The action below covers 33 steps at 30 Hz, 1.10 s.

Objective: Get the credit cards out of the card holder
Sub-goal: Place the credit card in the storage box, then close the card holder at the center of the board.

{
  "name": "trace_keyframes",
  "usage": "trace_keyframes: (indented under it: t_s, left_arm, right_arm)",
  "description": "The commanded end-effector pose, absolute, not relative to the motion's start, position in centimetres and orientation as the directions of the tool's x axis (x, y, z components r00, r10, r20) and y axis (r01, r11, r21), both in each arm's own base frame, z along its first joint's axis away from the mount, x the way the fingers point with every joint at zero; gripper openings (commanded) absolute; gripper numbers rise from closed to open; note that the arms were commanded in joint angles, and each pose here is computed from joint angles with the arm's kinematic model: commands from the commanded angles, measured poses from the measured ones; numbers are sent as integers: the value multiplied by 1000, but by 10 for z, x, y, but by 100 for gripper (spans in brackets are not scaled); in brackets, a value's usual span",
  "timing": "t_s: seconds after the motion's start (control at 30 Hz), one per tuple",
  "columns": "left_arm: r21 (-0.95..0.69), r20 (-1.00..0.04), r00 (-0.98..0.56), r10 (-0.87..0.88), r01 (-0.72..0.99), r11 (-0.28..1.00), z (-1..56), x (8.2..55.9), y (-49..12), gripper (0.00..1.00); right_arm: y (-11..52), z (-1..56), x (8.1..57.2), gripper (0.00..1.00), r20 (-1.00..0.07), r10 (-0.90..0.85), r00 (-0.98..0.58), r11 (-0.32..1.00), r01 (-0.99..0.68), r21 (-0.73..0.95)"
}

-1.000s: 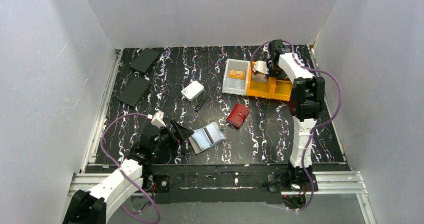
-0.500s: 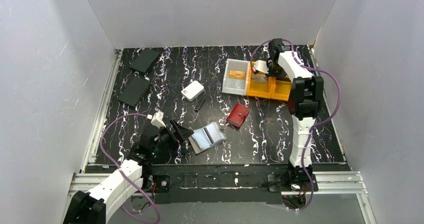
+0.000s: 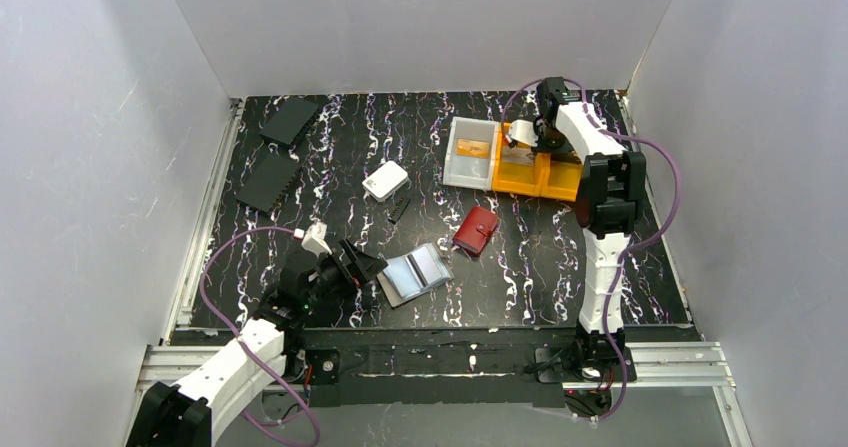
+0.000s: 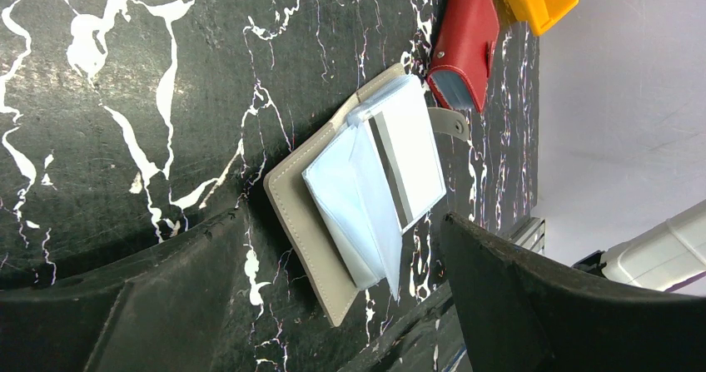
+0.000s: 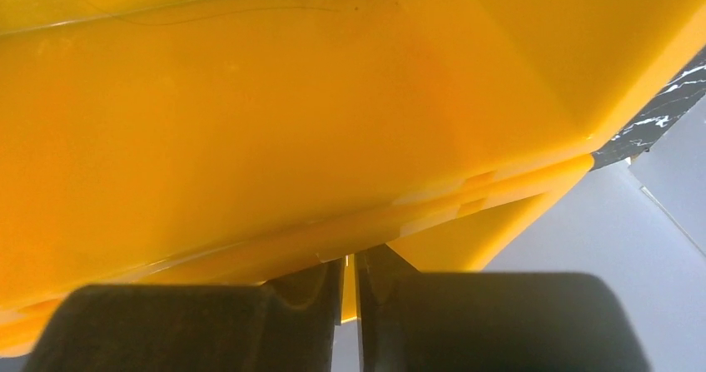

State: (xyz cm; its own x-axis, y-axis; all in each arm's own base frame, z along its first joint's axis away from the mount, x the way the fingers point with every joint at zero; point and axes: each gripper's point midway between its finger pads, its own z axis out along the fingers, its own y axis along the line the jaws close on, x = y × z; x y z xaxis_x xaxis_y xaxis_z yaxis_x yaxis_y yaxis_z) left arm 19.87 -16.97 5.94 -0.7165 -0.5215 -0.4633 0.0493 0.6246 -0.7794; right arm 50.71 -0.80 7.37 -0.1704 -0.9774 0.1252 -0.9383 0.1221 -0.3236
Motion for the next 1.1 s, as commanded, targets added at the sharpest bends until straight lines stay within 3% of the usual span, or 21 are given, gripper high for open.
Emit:
trace_keyframes:
  t_s: [0.0,0.4,0.67,0.8,0.87,1.07]
  left_arm:
    - [-780,-477,-697,-535,55,623,69,205,-168,86]
    - [-786,-472,-697,-540,55,615,72,205,-169,86]
    - [-789,-475,-695,-540,66,611,75,205,-170,86]
    - [-792,-486,-687,-540,84,604,82,207,-171,87]
    - [-801,-477,-683,-554,78,594,85,208,-172,98]
    - [-827,-462,-670,-581,87,556,97,208,-174,98]
  right_arm:
    - [-5,69,518,18,113,-978,-173,124,-929,-349]
    - [-16,101,553,32,96,-954,-285,184,-806,-562]
    - [-15,138,558,35,46,-949,-311,214,-746,-630]
    - [-8,169,550,37,-37,-949,-314,262,-714,-650]
    - [-5,181,541,38,-77,-944,-320,291,-702,-650]
    - [11,210,503,44,-257,-904,-341,425,-661,-618]
